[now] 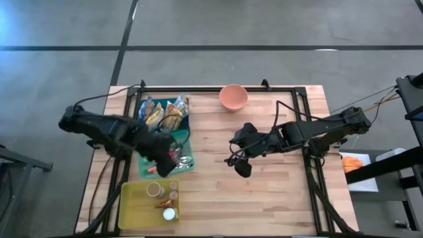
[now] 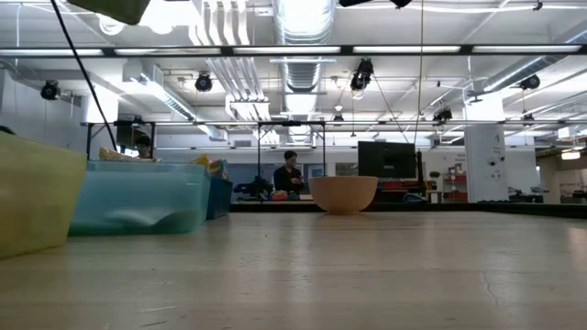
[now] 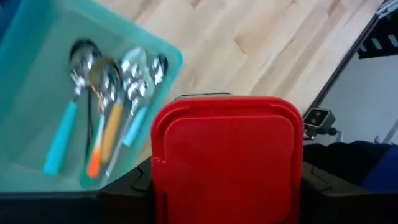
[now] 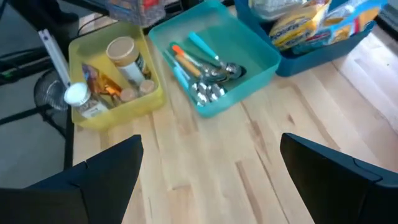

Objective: Pick & Place Food Item
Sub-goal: Put the red spice can into the yellow bin

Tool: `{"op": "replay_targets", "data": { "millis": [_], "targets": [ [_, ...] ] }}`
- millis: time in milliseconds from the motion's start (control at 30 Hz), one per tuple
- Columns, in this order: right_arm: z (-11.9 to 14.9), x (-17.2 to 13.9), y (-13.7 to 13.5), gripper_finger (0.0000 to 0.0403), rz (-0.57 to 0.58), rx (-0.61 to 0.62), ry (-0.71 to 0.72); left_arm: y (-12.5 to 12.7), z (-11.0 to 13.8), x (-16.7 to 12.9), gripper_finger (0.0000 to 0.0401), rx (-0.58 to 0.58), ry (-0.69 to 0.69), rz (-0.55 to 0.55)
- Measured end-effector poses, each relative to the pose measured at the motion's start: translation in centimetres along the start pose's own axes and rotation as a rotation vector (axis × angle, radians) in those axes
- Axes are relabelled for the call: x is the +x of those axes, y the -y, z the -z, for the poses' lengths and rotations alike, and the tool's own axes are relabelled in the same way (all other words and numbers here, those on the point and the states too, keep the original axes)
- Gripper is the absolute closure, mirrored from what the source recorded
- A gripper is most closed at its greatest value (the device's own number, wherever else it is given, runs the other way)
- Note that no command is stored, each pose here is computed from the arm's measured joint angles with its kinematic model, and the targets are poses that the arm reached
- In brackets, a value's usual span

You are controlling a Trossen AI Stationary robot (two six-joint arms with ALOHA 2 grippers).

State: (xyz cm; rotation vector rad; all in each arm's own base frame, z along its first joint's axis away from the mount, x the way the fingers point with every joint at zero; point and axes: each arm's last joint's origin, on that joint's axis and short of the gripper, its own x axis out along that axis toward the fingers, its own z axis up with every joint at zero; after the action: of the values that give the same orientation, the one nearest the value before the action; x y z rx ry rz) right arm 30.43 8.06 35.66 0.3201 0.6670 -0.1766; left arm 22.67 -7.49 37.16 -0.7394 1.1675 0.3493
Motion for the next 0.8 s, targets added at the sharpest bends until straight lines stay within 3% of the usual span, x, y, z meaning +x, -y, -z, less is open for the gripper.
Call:
{"op": "replay_targets", "data": {
  "millis": [200, 500, 800],
  "targets": [
    [0.2, 0.0, -0.1, 0.0030, -0.037, -0.032, -0.039, 1.3, 3.7, 0.0, 0.0200, -0.117, 0.001, -0.044],
    [0.3, -0.1, -0.2, 0.0030, -0.040, -0.067, -0.043, 1.5, 8.1, -0.1, 0.0200, -0.428, -0.021, -0.136],
    [0.8, -0.1, -0.1, 0.0030, -0.024, -0.105, -0.081, 0.9, 11.2, 3.8, 0.0200, -0.605, -0.075, -0.208]
  ]
}}
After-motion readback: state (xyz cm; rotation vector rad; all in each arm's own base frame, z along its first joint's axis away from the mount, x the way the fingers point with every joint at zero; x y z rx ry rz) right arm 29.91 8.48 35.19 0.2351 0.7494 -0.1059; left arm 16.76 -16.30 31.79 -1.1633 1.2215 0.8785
